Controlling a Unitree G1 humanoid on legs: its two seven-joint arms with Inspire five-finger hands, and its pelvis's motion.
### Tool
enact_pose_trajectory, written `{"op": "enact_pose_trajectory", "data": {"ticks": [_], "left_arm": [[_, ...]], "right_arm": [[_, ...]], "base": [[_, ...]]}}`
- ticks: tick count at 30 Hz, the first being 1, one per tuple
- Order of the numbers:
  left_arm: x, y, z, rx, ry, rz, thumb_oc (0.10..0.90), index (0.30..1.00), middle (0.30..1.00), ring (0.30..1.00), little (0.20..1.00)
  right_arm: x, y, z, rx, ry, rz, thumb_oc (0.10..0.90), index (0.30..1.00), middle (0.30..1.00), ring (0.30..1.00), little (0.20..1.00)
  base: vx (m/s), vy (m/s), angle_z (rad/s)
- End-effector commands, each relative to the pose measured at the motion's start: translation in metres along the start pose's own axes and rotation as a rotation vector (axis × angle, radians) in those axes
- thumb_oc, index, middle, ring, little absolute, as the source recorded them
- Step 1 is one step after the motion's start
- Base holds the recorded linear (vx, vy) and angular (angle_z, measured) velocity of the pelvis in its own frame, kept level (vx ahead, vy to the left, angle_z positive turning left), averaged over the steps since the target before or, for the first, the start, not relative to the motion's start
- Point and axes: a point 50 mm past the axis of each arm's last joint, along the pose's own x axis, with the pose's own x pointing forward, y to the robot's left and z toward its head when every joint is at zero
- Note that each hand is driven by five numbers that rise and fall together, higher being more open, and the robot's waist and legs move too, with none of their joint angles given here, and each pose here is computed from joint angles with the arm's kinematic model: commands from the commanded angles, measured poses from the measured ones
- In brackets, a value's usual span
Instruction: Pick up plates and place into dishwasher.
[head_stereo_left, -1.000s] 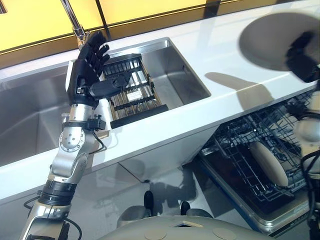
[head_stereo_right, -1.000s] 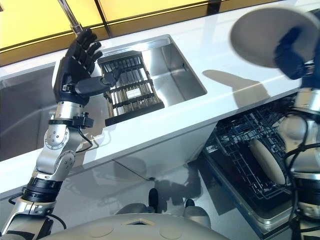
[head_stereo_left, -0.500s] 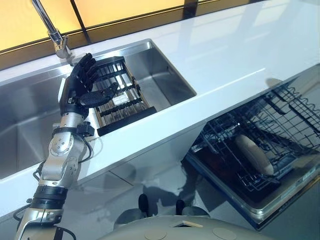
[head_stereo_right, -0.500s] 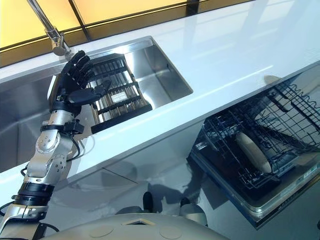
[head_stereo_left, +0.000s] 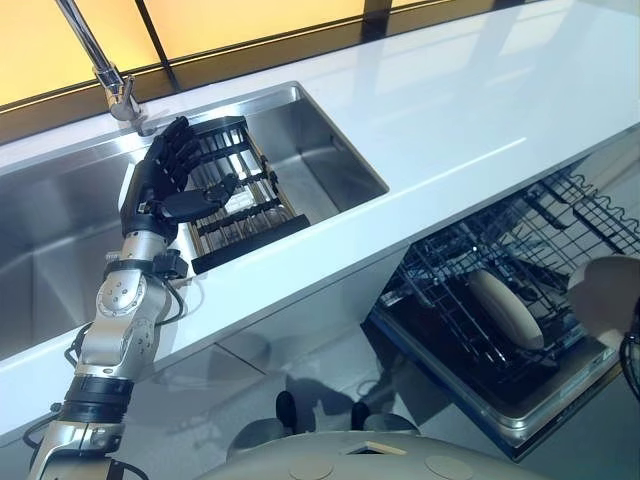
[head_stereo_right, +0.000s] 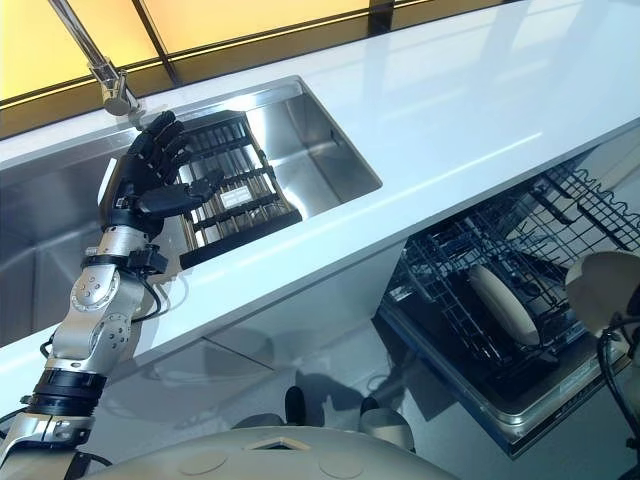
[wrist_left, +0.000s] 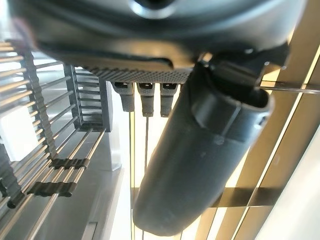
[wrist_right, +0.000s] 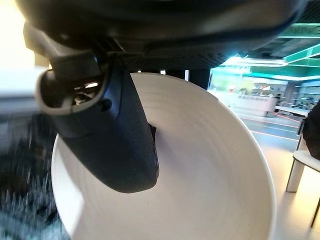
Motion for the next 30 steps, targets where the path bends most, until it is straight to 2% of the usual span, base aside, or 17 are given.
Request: {"op": "enact_pose_trajectory", "data": {"ticks": [1, 9, 15, 23, 30], "left_arm": [[0.018, -0.005, 0.04, 0.067, -0.184, -0.069, 0.8, 0.9, 0.9, 0.9, 0.9], [0.022, -0.008, 0.049, 0.085, -0.203, -0.118, 0.8, 0.9, 0.9, 0.9, 0.9], [0.027, -0.012, 0.055, 0.107, -0.203, -0.154, 0.8, 0.9, 0.9, 0.9, 0.9], [0.03, -0.008, 0.064, 0.109, -0.236, -0.157, 0.8, 0.9, 0.9, 0.9, 0.9], [0.031, -0.009, 0.068, 0.106, -0.252, -0.174, 0.8, 0.9, 0.9, 0.9, 0.9]], "right_arm": [[0.031, -0.075, 0.004, -0.104, 0.111, -0.208, 0.1, 0.3, 0.3, 0.3, 0.2], [0.04, -0.073, 0.004, -0.16, 0.304, -0.081, 0.1, 0.3, 0.3, 0.3, 0.2], [0.046, -0.077, -0.005, -0.184, 0.412, -0.062, 0.1, 0.3, 0.3, 0.3, 0.2], [0.045, -0.068, 0.003, -0.175, 0.425, -0.018, 0.1, 0.3, 0.3, 0.3, 0.2], [0.041, -0.038, 0.019, -0.142, 0.364, 0.038, 0.1, 0.3, 0.3, 0.3, 0.2]], "base": [[0.01, -0.111, 0.08], [0.01, -0.126, 0.1], [0.04, -0.094, 0.11], [-0.04, -0.051, 0.07], [-0.03, -0.03, 0.04]]}}
